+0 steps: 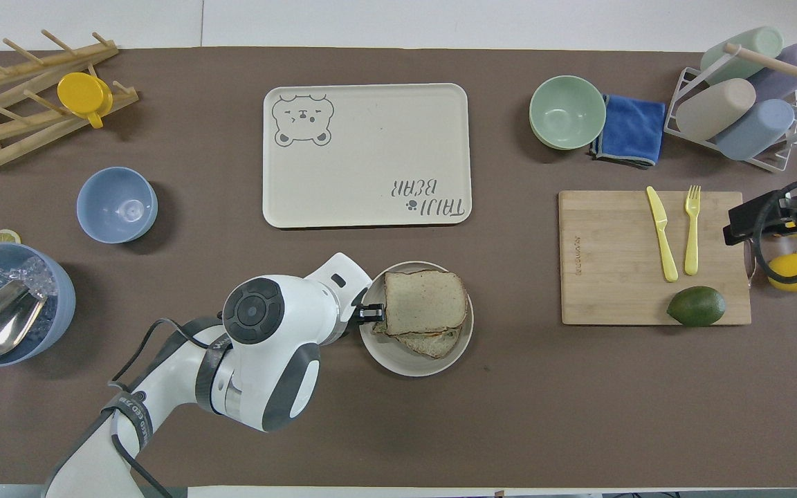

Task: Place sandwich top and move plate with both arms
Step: 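Grip the plate rim with the left gripper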

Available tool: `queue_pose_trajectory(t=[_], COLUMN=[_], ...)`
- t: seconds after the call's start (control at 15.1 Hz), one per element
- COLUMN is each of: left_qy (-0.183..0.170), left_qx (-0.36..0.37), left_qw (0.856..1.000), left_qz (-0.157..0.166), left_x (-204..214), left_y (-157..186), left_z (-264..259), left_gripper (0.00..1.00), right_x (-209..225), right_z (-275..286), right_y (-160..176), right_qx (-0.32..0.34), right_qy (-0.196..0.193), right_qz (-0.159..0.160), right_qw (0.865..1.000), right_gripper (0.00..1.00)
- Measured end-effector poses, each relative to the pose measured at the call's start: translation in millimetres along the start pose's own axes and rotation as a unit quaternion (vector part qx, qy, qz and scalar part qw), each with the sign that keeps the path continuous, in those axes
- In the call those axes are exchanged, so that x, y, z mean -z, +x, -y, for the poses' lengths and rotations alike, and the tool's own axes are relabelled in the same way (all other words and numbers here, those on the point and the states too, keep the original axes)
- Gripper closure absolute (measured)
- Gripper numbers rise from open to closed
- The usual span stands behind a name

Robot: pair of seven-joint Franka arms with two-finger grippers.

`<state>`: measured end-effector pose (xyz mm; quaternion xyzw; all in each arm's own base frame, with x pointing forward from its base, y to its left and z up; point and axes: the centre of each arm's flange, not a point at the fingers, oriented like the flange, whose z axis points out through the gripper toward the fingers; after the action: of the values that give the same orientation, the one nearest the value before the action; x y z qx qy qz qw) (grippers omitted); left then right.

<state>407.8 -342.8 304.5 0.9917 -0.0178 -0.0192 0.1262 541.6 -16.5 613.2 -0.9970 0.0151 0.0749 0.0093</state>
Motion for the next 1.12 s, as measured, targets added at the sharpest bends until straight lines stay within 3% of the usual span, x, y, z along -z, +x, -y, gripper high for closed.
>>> queue_pose_trajectory(t=[0.13,0.2,0.26,0.59,0.99,1.12], left_qy=[0.000,0.000,0.000,-0.003,-0.006,-0.007], left_qx=[0.000,0.000,0.000,-0.002,0.003,0.007], left_qw=[1.000,1.000,1.000,1.000,1.000,1.000], left_qz=[0.000,0.000,0.000,-0.002,-0.004,0.009], left_x=[0,0,0,2,8,21], left_y=[0,0,0,-1,5,14], left_z=[0,0,0,-3,-2,-3], left_gripper=[0.63,0.74,0.79,0.96,0.96,0.96], right_x=[1,1,2,3,3,3], right_z=[-2,-2,-2,0,0,0], right_y=[0,-1,-1,-2,-2,-2], right_qx=[-0.001,-0.001,-0.001,0.000,0.001,0.001], right_qy=[0.000,0.000,0.000,0.000,0.000,0.000], right_qz=[-0.001,-0.001,-0.002,-0.004,-0.004,-0.004], right_qw=[1.000,1.000,1.000,1.000,1.000,1.000], right_gripper=[0.00,0.00,0.00,0.00,0.00,0.00])
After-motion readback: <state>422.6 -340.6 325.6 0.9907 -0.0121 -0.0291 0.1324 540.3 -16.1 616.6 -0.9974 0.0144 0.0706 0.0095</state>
